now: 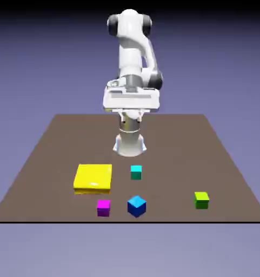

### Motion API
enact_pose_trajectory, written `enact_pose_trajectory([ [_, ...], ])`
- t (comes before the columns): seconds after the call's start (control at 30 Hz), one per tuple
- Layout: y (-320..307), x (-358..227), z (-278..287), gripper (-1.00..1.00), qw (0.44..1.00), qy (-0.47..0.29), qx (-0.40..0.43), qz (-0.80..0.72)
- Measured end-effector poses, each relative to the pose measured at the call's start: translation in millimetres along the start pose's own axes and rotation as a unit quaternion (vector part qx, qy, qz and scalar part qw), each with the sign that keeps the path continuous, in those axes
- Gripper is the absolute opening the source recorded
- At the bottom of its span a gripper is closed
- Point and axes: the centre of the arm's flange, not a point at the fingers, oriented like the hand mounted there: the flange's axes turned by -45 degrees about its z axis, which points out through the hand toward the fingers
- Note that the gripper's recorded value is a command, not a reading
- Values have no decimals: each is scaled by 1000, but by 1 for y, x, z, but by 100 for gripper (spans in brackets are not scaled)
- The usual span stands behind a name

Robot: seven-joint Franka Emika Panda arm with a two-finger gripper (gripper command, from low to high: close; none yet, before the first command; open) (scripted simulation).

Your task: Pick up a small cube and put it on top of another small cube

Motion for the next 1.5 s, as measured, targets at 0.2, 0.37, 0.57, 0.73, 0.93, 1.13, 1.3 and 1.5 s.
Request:
enact_pose_trajectory([
  [0.2, 47, -2, 65, 0, 974, -123, -11, 189],
  [0.37, 84, -16, 119, 0, 916, -215, -24, 338],
  [0.57, 128, -45, 179, 0, 807, -309, -41, 502],
  [0.73, 157, -77, 227, 0, 692, -373, -53, 616],
  [0.93, 187, -118, 274, 0, 550, -426, -62, 716],
  [1.13, 160, -159, 321, -100, 550, -426, -62, 716],
  [1.3, 179, -118, 271, -100, 559, -433, -59, 704],
  [1.5, 91, -139, 220, -100, 675, -521, -40, 520],
])
